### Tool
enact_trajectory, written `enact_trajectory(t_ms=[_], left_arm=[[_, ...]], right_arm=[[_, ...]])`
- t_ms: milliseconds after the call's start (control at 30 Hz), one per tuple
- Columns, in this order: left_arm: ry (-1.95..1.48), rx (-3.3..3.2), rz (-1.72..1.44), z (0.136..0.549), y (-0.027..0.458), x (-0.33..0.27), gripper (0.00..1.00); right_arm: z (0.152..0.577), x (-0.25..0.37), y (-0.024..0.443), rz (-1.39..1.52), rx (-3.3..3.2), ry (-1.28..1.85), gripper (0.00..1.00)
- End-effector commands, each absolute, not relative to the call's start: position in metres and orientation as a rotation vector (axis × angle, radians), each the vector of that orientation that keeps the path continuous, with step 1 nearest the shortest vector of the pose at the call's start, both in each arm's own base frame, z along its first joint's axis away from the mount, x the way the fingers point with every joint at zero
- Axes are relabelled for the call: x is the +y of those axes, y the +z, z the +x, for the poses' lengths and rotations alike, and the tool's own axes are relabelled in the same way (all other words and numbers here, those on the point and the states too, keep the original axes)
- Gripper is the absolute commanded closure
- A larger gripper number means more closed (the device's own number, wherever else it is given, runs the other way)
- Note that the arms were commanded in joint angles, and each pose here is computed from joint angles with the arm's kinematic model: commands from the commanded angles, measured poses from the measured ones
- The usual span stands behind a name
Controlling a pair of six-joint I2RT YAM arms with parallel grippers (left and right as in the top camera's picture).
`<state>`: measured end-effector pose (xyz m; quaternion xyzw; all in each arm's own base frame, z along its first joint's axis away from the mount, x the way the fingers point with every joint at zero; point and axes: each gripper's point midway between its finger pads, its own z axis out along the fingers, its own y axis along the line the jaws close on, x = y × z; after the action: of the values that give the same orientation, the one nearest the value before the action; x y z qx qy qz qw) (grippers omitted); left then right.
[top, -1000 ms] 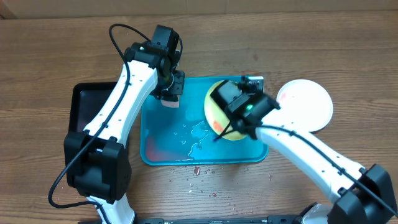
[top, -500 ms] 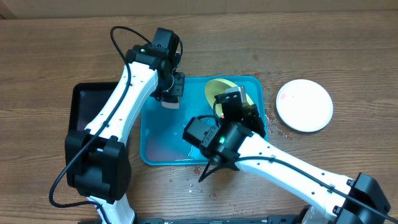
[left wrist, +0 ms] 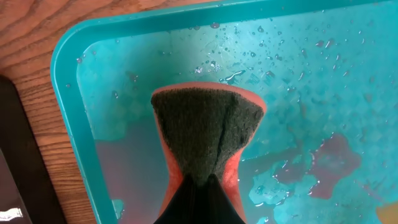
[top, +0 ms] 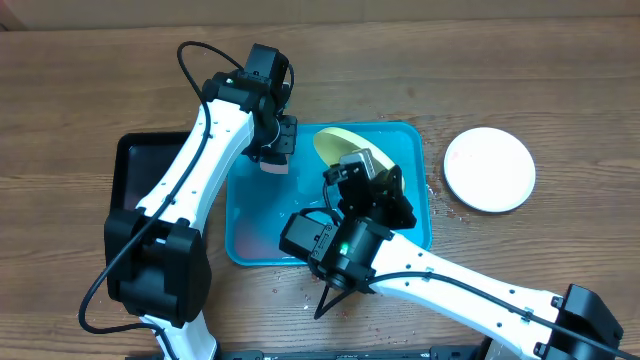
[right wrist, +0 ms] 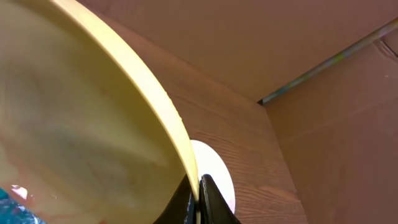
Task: Clean dirty plates on tray and stack at the side
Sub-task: 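Carry the yellow plate right and lower it onto the white plate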
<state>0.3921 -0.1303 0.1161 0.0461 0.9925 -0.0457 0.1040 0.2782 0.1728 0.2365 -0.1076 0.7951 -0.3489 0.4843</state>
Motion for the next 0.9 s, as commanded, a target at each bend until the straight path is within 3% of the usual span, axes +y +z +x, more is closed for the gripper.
enact_trajectory(t_ms=[0,267,467,667,867], left_arm=[[-0.157,2.916,0.141,0.393,0.120,-0.130,0.96],[-0.151,2.931,0.142,0.389,0.119,-0.129,0.96],[-0.150,2.936,0.141,0.388,0.119,-0.129,0.96],[-0.146,2.948,0.141,0.385,0.119,-0.128,0.96],[-0.147,2.945,0.141,0.386,0.119,-0.128,0.96]], right_arm=[[0.279,0.173,0.262,-0.137,1.879,-0.756,0.96],[0.275,0.169,0.196,0.089,2.291,-0.502,0.96],[0.288,0.159,0.133,0.054,2.707,-0.245,0.96],[0.319,0.150,0.128,0.129,2.882,0.382,0.96],[0.349,0.044,0.130,0.612,2.796,0.427,0.96]])
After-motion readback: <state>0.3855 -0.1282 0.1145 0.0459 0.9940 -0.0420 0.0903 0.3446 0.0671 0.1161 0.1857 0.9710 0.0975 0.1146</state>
